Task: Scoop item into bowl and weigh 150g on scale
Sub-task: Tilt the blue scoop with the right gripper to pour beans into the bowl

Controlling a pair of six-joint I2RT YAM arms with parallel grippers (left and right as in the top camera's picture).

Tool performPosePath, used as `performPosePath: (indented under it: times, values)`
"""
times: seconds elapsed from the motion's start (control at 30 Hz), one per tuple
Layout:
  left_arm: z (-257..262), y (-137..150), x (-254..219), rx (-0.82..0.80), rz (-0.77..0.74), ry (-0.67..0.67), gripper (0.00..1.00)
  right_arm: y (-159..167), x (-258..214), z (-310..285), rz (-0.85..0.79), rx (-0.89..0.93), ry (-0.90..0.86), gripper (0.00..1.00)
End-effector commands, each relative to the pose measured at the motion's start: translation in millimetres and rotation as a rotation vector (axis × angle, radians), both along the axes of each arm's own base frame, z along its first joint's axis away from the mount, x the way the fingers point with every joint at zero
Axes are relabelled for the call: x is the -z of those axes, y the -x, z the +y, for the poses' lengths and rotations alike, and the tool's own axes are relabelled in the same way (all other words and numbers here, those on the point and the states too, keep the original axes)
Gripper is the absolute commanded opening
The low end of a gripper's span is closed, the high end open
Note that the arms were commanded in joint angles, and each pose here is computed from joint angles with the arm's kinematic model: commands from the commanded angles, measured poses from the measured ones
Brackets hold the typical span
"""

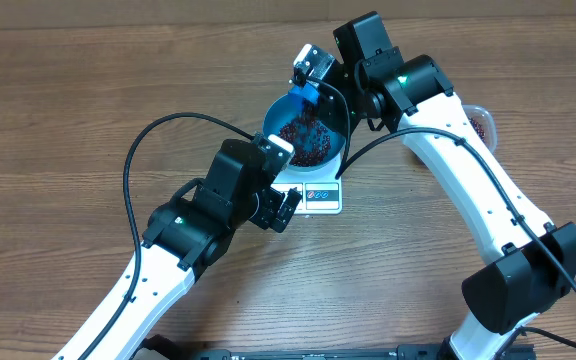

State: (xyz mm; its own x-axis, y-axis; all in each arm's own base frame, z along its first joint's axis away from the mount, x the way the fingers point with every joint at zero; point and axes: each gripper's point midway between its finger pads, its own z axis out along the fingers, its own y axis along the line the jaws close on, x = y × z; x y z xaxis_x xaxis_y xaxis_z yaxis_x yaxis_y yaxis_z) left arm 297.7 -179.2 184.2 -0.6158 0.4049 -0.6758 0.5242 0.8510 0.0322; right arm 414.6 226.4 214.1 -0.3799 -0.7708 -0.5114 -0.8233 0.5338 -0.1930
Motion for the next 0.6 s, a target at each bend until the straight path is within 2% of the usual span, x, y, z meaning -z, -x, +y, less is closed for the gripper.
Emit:
performPosePath:
  times: [0.0, 0.33, 0.57]
  values:
    - [-0.5, 0.2, 1.9, -0.005, 0.014, 0.015, 1.0, -8.0, -27.6, -1.9, -0.11, -0.03, 0.025, 0.04]
    - [-0.5, 0.2, 1.9, -0.005, 0.014, 0.015, 1.0, -11.5, -29.8, -2.1, -0.129, -0.028, 0.029, 0.04]
    - [-0.5, 0.2, 1.9, -0.005, 0.014, 0.015, 1.0, -9.2, -31.0, 3.9, -0.085, 0.033, -0.048, 0.04]
